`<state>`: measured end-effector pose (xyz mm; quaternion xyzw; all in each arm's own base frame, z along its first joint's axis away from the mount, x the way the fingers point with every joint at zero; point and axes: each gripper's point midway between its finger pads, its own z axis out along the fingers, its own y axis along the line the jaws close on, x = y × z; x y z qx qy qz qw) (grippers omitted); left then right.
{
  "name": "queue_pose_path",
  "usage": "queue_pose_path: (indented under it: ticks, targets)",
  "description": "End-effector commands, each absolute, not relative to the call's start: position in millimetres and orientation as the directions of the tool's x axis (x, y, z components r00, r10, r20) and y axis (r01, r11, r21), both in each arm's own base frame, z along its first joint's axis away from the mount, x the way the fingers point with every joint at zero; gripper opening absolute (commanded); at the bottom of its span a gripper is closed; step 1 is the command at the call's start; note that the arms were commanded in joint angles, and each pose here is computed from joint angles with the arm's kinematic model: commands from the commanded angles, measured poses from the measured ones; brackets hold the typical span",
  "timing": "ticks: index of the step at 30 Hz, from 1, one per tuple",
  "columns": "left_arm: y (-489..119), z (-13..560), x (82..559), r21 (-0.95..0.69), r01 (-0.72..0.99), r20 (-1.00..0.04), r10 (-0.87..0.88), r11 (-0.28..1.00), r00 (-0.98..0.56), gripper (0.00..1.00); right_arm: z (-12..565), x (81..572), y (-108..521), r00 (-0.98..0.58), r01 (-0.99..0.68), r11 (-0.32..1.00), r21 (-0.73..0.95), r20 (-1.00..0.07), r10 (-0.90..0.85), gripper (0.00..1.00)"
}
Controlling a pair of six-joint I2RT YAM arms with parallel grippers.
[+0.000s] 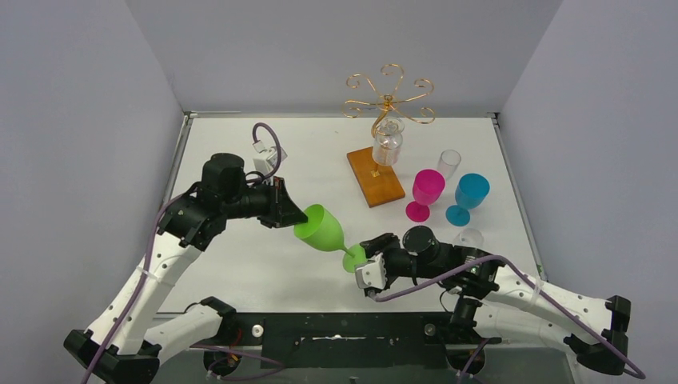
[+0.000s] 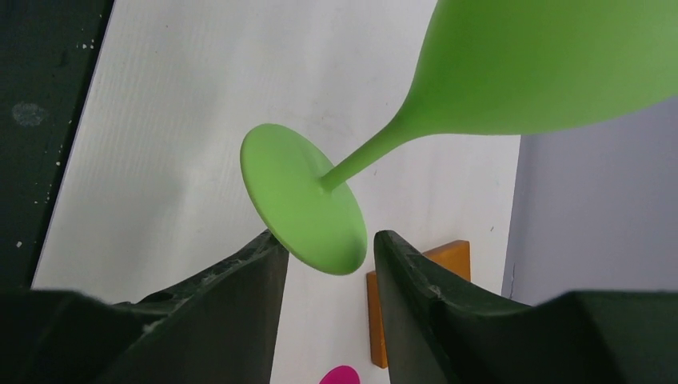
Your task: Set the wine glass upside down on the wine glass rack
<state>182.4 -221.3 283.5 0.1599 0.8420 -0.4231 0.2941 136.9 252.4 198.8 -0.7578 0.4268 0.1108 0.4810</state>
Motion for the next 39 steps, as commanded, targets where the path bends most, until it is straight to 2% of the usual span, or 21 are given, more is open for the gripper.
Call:
queue_pose_path:
  ticks: [1,3,7,8,9,13,15,19,23,26,29,32,35,39]
  targets:
    - [-228.4,301.3,183.1,-0.637,0.557,-0.663,-0.010,0.532,-0.749,0.00,225.7,135.1,266.6,0.658,-0.703,-0.110,-0.702,-0.585,-0.473,0.43]
    - [-229.3,298.0,183.4,-0.648,0.547,-0.651,-0.014,0.530,-0.759,0.00,226.1,128.8,271.2,0.662,-0.707,-0.113,-0.698,-0.597,-0.453,0.39]
    - [-230.5,295.3,186.0,-0.668,0.522,-0.634,-0.039,0.531,-0.772,0.00,226.4,121.2,276.3,0.662,-0.713,-0.119,-0.691,-0.606,-0.442,0.08]
    - [-229.8,296.6,187.7,-0.672,0.512,-0.632,-0.053,0.535,-0.773,0.00,226.6,121.3,276.5,0.655,-0.717,-0.115,-0.687,-0.609,-0.446,0.02]
    - [-228.2,296.7,190.1,-0.669,0.504,-0.633,-0.065,0.547,-0.771,0.04,228.6,121.1,277.1,0.648,-0.723,-0.108,-0.682,-0.617,-0.446,0.00]
    - [-211.9,300.6,209.2,-0.613,0.451,-0.678,-0.138,0.648,-0.722,0.36,237.9,117.5,282.9,0.590,-0.775,-0.051,-0.630,-0.690,-0.420,0.00]
    - [-203.1,306.8,216.4,-0.582,0.435,-0.710,-0.168,0.687,-0.684,0.46,239.1,114.6,286.3,0.559,-0.800,-0.032,-0.599,-0.724,-0.403,0.00]
    - [-189.1,319.8,224.9,-0.550,0.412,-0.762,-0.235,0.726,-0.603,0.59,231.7,108.1,292.4,0.494,-0.849,-0.018,-0.528,-0.782,-0.381,0.00]
    - [-202.5,333.1,211.8,-0.597,0.506,-0.771,-0.272,0.622,-0.575,0.62,244.6,108.4,305.8,0.364,-0.909,0.084,-0.408,-0.876,-0.317,0.00]
    - [-211.0,341.3,201.1,-0.610,0.572,-0.778,-0.279,0.548,-0.562,0.62,270.3,118.8,315.0,0.176,-0.940,0.250,-0.233,-0.958,-0.228,0.00]
    - [-217.2,344.0,189.0,-0.601,0.633,-0.791,-0.252,0.488,-0.557,0.62,287.3,135.7,317.5,-0.020,-0.908,0.417,-0.037,-0.991,-0.131,0.00]
    - [-225.9,341.1,175.1,-0.599,0.687,-0.794,-0.198,0.411,-0.575,0.62,298.9,139.6,323.5,-0.187,-0.865,0.469,0.175,-0.982,0.023,0.00]
    - [-232.7,334.1,167.9,-0.616,0.702,-0.781,-0.163,0.356,-0.603,0.61,306.7,142.0,329.3,-0.268,-0.831,0.464,0.306,-0.952,0.149,0.00]
    - [-237.2,327.8,162.7,-0.639,0.706,-0.766,-0.167,0.304,-0.621,0.59,307.3,158.7,329.0,-0.405,-0.720,0.466,0.514,-0.857,0.319,0.00]
